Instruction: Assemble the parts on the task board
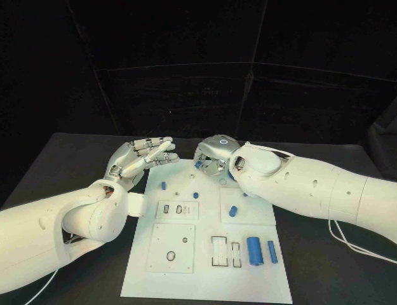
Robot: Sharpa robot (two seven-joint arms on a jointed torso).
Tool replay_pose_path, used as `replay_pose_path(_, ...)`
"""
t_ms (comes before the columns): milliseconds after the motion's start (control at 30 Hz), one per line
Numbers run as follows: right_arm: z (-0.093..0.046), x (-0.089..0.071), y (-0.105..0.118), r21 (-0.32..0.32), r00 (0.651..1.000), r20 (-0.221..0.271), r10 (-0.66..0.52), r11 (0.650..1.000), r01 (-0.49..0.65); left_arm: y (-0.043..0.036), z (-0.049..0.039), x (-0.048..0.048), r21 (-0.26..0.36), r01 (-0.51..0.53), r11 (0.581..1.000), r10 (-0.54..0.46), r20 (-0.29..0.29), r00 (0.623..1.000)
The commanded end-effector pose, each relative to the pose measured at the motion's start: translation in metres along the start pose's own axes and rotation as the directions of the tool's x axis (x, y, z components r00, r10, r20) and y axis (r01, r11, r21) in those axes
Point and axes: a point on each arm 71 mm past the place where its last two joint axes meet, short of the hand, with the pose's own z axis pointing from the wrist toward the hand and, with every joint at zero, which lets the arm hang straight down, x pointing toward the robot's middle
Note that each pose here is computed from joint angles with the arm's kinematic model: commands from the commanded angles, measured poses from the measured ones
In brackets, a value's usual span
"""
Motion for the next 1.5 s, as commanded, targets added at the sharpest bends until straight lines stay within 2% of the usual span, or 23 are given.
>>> replay_pose_path(33, 0.002, 0.001, 0.001, 0.005, 1.000, -0.024, -0.004, 1.000, 0.004, -0.0018, 0.0008, 0.0018, 0.011, 0.004, 1.000, -0.004, -0.017, 1.000)
replay_pose_path(433, 0.007, -0.001, 0.006, 0.023, 1.000, 0.018, -0.019, 1.000, 0.019, -0.0018, 0.0018, 0.0014, 0.011, 0.004, 1.000, -0.004, -0.018, 1.000)
replay_pose_path(833, 0.008, 0.000, 0.005, 0.033, 1.000, 0.005, -0.025, 0.999, 0.025, -0.0023, 0.0024, 0.0008, 0.009, 0.004, 1.000, -0.004, -0.019, 1.000)
replay_pose_path(1033, 0.005, -0.002, 0.002, 0.037, 0.999, 0.027, -0.024, 0.999, 0.023, -0.0027, 0.0026, 0.0001, 0.009, 0.004, 1.000, -0.003, -0.019, 1.000)
replay_pose_path(1267, -0.015, -0.009, -0.012, 0.052, 0.997, 0.075, 0.014, 0.998, -0.018, -0.0032, 0.0022, -0.0025, 0.008, 0.001, 1.000, -0.001, -0.014, 1.000)
replay_pose_path(1367, -0.029, -0.018, -0.026, 0.091, 0.992, 0.098, 0.075, 0.992, -0.084, -0.0033, 0.0019, -0.0034, 0.008, 0.000, 1.000, 0.000, -0.013, 1.000)
replay_pose_path(1500, -0.052, -0.024, -0.050, 0.177, 0.978, 0.098, 0.186, 0.963, -0.201, -0.0035, 0.0016, -0.0047, 0.006, -0.001, 1.000, 0.001, -0.012, 1.000)
